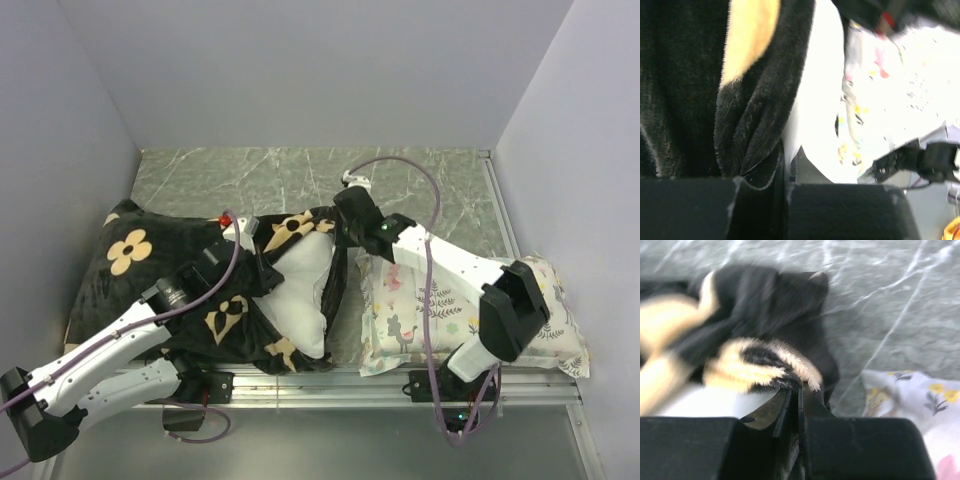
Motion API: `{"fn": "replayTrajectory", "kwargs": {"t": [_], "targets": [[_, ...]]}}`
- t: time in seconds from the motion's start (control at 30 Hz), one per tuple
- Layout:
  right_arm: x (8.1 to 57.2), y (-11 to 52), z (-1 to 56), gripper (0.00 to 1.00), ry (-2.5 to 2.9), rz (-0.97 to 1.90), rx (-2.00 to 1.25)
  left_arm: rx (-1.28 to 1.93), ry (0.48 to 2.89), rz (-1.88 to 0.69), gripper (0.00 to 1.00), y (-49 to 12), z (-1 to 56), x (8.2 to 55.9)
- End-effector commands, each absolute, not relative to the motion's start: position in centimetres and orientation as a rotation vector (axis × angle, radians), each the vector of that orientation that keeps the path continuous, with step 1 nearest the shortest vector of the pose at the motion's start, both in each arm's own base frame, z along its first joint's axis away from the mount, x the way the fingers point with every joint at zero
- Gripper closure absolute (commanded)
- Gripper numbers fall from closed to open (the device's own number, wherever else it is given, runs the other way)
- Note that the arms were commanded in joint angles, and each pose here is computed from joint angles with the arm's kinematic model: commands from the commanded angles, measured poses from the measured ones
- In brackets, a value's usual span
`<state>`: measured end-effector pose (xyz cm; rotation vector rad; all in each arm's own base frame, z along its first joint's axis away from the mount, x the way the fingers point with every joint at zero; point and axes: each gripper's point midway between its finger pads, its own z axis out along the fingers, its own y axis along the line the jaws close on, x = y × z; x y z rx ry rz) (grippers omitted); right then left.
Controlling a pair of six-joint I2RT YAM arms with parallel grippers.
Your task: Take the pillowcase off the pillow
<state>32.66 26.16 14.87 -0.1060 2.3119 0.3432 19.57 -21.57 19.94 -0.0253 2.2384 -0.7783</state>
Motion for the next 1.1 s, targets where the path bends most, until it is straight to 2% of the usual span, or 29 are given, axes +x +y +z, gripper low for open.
{"fn": "replayTrajectory", "kwargs": {"t": [0.0,0.2,0.37,0.67,0.77,0.87,0.97,1.07], "targets": [[37.6,24.1,16.7,0.92,2.264,0.281,0.001,0.135,2.232,-0.947,0.99,-23.4,21.7,16.2],[42.4,23.1,16.1,0.93,2.308,0.366,0.074,0.204,2.215,-0.992,1.00,-22.8,22.5,13.9],[44.7,24.0,15.1,0.94,2.339,0.576,0.083,0.236,2.182,-1.046,0.99,-22.2,23.5,12.5],[45.8,27.1,14.4,0.95,2.359,0.809,0.029,0.334,2.078,-1.178,0.99,-22.4,26.4,10.7],[45.2,29.7,16.0,0.96,2.284,0.991,-0.048,0.404,2.029,-1.276,1.00,-23.6,27.4,9.8],[42.4,33.1,17.1,0.94,2.238,1.141,-0.151,0.436,2.040,-1.278,0.99,-24.4,27.0,10.1],[41.0,35.0,17.7,0.89,2.205,1.173,-0.244,0.438,2.085,-1.242,0.99,-25.6,25.5,11.2],[40.2,35.2,17.9,0.71,2.191,1.207,-0.246,0.416,2.077,-1.224,0.99,-26.1,25.3,12.1]]}}
